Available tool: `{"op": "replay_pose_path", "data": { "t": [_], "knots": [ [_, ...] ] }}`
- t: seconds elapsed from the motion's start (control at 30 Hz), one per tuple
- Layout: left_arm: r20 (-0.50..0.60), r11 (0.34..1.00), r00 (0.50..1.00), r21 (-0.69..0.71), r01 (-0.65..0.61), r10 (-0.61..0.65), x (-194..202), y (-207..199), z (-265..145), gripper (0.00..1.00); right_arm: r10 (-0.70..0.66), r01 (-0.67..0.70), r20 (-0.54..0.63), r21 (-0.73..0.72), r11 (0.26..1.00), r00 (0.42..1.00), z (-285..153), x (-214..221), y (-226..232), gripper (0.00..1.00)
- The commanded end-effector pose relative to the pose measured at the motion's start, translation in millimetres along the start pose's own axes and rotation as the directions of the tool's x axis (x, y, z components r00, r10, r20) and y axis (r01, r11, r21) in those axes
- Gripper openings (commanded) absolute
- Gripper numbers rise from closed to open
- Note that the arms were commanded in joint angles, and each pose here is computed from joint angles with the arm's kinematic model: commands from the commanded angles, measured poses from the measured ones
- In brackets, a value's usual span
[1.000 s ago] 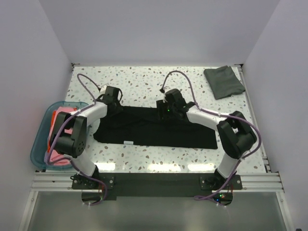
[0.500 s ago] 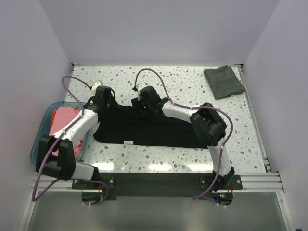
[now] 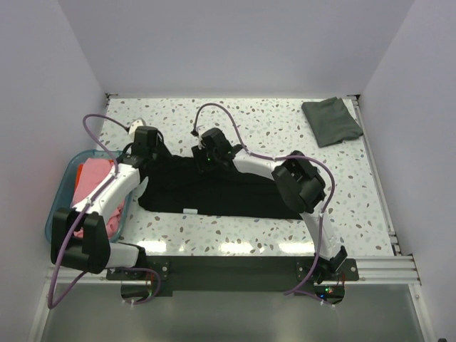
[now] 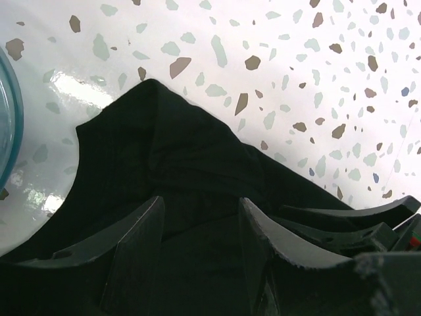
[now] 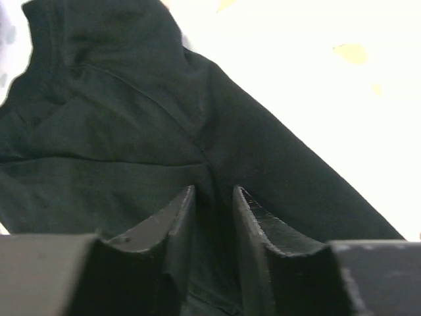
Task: Fold and stack the t-shirts
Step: Fold the tshirt
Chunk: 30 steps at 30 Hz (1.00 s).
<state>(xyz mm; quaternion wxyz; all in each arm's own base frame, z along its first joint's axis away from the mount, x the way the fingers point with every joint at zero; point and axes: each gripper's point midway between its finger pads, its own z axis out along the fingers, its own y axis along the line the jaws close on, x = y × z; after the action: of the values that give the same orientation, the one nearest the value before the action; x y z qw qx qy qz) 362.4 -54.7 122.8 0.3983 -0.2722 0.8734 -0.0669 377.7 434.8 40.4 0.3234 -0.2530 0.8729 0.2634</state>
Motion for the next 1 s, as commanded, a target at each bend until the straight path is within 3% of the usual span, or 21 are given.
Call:
{"op": "replay_pose_path", "data": {
  "t": [0.0,0.4,0.7,0.97],
  "knots": [
    [0.019,1.000,1.000,0.018,-0.001,0.001,-5,1,-3,0.54,0.010,-0.006,0.061,-0.063,0.998,0.998,-3,-18,22,0.32],
    [-0.010,0.999,0.999,-0.023,0.034,-0.034,12,15,9,0.53,0.054,-0.039,0.152,-0.105,0.994,0.987,-31,-27,32,0.21],
    [-0.043,0.998,0.997,-0.044,0.055,-0.057,29,23,18,0.50,0.075,-0.051,0.162,-0.151,0.987,0.984,-38,-23,41,0.28],
    [-0.058,0.997,0.996,-0.048,0.061,-0.064,37,27,21,0.48,0.084,-0.053,0.178,-0.174,0.983,0.980,-45,-19,47,0.12]
  ]
}}
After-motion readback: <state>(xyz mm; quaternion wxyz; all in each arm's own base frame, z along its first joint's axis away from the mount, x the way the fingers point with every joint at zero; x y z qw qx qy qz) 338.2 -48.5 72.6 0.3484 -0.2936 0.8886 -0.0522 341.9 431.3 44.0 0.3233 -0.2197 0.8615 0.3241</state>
